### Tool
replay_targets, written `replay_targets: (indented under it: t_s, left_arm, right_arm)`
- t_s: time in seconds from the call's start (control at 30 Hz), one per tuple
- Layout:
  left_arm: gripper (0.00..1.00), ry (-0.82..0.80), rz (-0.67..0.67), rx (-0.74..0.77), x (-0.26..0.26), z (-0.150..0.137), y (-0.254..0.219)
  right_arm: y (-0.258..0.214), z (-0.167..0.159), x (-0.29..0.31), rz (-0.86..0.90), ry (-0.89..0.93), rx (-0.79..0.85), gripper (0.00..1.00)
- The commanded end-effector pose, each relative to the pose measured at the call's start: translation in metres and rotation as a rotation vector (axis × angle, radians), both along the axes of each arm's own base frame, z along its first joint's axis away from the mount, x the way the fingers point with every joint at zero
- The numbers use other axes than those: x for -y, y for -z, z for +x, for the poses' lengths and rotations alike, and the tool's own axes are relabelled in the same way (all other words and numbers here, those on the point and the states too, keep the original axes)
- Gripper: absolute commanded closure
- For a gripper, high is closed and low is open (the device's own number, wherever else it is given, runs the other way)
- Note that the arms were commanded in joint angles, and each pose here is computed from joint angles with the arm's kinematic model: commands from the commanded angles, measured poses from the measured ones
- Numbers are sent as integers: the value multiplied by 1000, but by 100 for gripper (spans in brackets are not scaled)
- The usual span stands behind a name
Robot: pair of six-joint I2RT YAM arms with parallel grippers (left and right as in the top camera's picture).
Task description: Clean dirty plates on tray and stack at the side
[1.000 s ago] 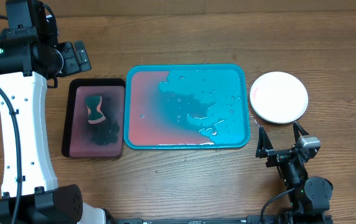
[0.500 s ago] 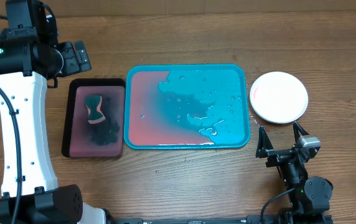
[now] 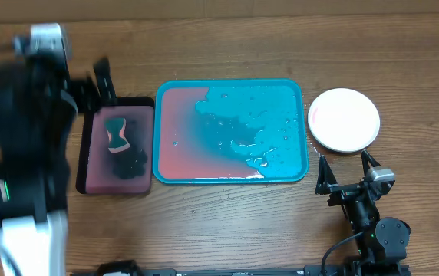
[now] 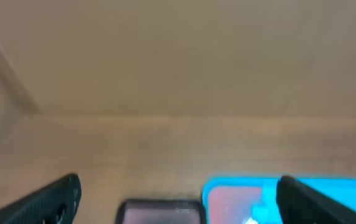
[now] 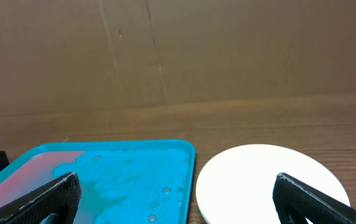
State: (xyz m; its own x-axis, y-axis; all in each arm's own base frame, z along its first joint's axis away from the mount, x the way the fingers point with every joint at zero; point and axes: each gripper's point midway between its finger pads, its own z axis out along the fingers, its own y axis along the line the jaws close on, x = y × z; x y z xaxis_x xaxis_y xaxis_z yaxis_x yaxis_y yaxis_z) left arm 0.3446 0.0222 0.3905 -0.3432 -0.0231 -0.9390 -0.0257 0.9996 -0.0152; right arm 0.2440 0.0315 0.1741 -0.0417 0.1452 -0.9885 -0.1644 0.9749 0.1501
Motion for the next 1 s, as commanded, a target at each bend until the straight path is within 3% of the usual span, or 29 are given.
replay_targets:
  t_s: [0.0, 0.4, 0.67, 0.83, 0.97]
  left_arm:
    - [0, 74, 63, 60, 12, -31, 37]
    - [0, 55, 121, 374, 16, -87, 151]
    - [0, 67, 171, 396, 19, -98, 195]
    - [0, 70, 163, 278, 18, -99, 233]
    - [0, 57, 166, 281, 15, -99, 232]
  right_arm:
    - [2, 0, -1, 0, -3, 4, 0]
    - [2, 0, -1, 0, -3, 4, 0]
    - [2, 0, -1, 0, -3, 4, 0]
    - [2, 0, -1, 0, -3, 4, 0]
    - [2, 0, -1, 0, -3, 4, 0]
